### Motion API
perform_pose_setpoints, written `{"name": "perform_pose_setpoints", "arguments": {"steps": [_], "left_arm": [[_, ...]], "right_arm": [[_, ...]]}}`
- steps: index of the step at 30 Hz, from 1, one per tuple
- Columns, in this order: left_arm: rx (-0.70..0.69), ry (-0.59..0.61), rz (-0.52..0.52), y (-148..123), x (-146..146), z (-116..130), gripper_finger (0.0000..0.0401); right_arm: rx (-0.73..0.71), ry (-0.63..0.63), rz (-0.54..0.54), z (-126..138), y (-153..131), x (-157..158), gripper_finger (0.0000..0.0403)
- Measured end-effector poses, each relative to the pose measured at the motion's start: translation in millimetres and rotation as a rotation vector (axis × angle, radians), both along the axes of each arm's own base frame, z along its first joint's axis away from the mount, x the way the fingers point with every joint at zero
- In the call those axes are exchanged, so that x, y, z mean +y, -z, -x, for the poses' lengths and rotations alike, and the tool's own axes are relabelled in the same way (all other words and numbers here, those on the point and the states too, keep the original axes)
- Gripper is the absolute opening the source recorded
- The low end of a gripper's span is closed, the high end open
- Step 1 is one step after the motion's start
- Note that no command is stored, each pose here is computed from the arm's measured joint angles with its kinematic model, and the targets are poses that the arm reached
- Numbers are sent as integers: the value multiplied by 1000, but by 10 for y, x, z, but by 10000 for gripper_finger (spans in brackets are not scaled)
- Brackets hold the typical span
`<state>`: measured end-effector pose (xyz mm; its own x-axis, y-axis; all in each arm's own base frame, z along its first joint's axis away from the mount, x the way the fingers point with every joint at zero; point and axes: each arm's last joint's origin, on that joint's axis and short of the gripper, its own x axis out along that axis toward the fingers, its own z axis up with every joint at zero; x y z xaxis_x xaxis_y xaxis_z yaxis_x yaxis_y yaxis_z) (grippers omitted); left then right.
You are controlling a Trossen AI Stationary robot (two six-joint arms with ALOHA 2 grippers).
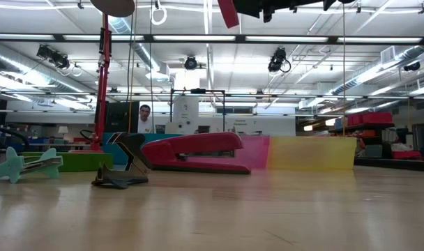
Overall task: Pick and place Stapler, Stapler remover, tape
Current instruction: Put the pink tape into the blue bin
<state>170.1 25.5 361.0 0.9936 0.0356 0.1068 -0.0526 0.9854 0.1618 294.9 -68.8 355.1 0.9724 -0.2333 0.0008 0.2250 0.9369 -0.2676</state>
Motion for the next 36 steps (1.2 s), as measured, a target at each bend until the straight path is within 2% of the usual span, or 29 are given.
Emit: {"name": "perform_pose_setpoints", "arguments": {"steps": [5, 9, 16, 24, 31, 36], "left_arm": [[12, 23, 59, 52, 103, -138, 276], [-2, 75, 97, 88, 183, -276, 294], [-43, 189, 137, 168, 285, -540, 295], [-90, 203, 167, 266, 364, -771, 295], [-79, 205, 176, 224, 410, -931, 295], [-18, 235, 188, 181, 438, -1057, 295]], "right_arm": [[-36, -7, 30, 1, -41, 2, 78], [-64, -47, 44, 0, -70, 15, 78], [-91, -51, 55, 4, -99, 17, 78], [-87, -51, 54, -6, -88, 14, 78], [-78, -46, 55, -92, -11, -16, 78], [-101, -35, 61, -115, -7, -54, 78]]}}
